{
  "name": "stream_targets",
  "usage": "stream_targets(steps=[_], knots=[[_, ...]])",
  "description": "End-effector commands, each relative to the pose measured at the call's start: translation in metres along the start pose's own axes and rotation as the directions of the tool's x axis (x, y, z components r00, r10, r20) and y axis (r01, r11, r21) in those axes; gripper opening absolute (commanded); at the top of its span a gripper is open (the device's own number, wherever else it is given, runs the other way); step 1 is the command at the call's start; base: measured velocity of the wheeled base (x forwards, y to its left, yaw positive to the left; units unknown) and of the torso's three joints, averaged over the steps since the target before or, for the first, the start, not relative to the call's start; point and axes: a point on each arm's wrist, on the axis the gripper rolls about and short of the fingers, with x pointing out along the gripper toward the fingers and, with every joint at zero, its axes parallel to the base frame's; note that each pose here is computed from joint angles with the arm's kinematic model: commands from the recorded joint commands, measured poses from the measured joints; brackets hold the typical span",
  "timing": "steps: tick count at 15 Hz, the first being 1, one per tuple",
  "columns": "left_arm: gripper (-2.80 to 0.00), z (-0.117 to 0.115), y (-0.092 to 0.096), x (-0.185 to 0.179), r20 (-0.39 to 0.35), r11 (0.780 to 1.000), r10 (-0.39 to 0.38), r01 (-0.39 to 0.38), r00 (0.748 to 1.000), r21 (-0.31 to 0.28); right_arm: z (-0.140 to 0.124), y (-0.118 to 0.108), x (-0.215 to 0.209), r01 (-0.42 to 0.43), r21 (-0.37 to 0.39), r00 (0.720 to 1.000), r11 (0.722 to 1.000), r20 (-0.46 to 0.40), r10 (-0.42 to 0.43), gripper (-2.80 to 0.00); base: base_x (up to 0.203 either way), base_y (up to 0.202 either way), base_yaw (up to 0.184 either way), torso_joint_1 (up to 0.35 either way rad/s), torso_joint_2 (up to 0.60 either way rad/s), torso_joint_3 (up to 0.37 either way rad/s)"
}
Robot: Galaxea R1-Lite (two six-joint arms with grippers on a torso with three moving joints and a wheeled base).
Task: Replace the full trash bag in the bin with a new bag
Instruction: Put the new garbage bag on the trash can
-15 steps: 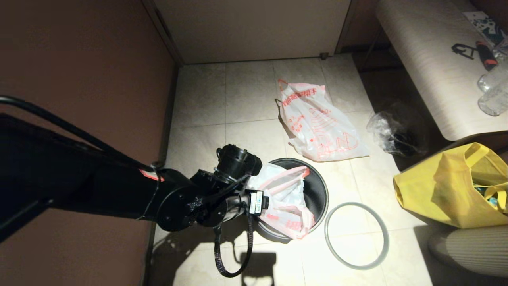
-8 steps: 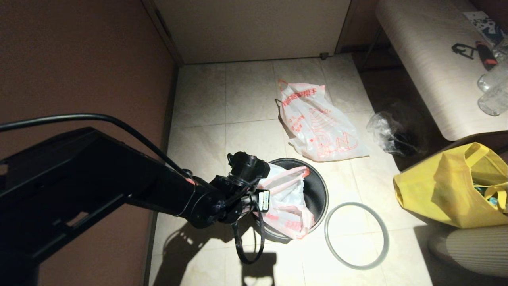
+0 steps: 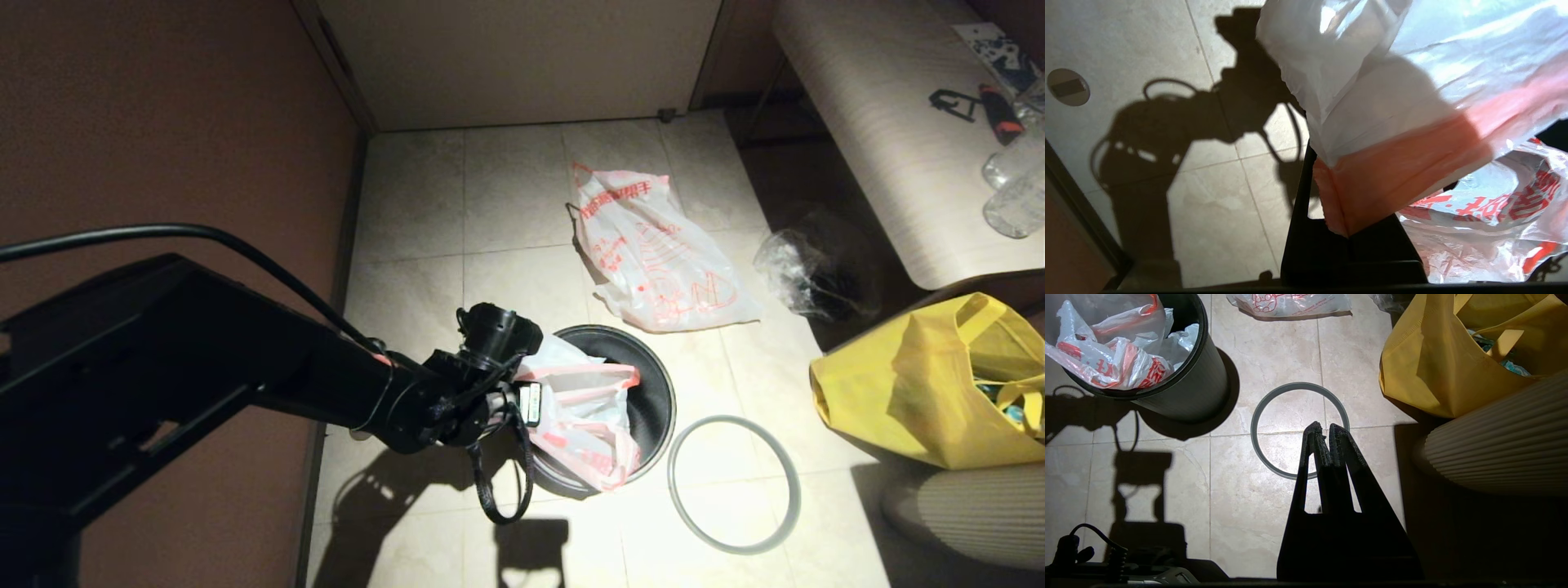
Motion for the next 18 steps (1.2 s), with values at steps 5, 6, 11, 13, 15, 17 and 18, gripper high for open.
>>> stream_targets(steps=[5,6,11,13,15,17,18], knots=[[-2.8,0.014,0.003,-0.03,0.037,0.998,-0.032,0.033,0.999,-0.045,0.0,0.0,0.0,0.0,-0.003,1.0,1.0,-0.006,0.0,-2.8,0.0,0.0,0.0,0.0,0.0,0.0],[-2.8,0.012,0.001,-0.029,0.034,0.998,-0.035,0.037,0.999,-0.055,0.0,0.0,0.0,0.0,-0.008,1.0,1.0,-0.005,0.0,-2.8,0.0,0.0,0.0,0.0,0.0,0.0],[-2.8,0.01,-0.003,-0.026,0.03,0.997,-0.041,0.042,0.999,-0.057,0.025,-0.001,0.003,0.007,-0.036,0.999,0.999,-0.042,-0.009,-2.8,0.0,0.0,0.0,0.0,0.0,0.0],[-2.8,0.007,-0.003,-0.022,0.018,0.998,-0.036,0.036,0.999,-0.054,0.058,-0.002,0.017,-0.019,-0.045,0.993,0.999,-0.115,0.014,-2.8,0.0,0.0,0.0,0.0,0.0,0.0],[-2.8,0.003,-0.005,-0.018,0.007,0.998,-0.033,0.034,0.999,-0.049,0.086,-0.002,0.045,-0.072,-0.055,0.972,0.996,-0.226,0.058,-2.8,0.0,0.0,0.0,0.0,0.0,0.0],[-2.8,-0.001,-0.01,-0.019,0.0,0.997,-0.04,0.04,0.999,-0.067,0.105,-0.002,0.085,-0.128,-0.049,0.931,0.991,-0.351,0.103,-2.8,0.0,0.0,0.0,0.0,0.0,0.0],[-2.8,-0.001,-0.011,-0.018,0.0,0.997,-0.041,0.04,0.999,-0.07,0.11,0.0,0.106,-0.157,-0.042,0.911,0.987,-0.391,0.129,-2.8,0.0,0.0,0.0,0.0,0.0,0.0]])
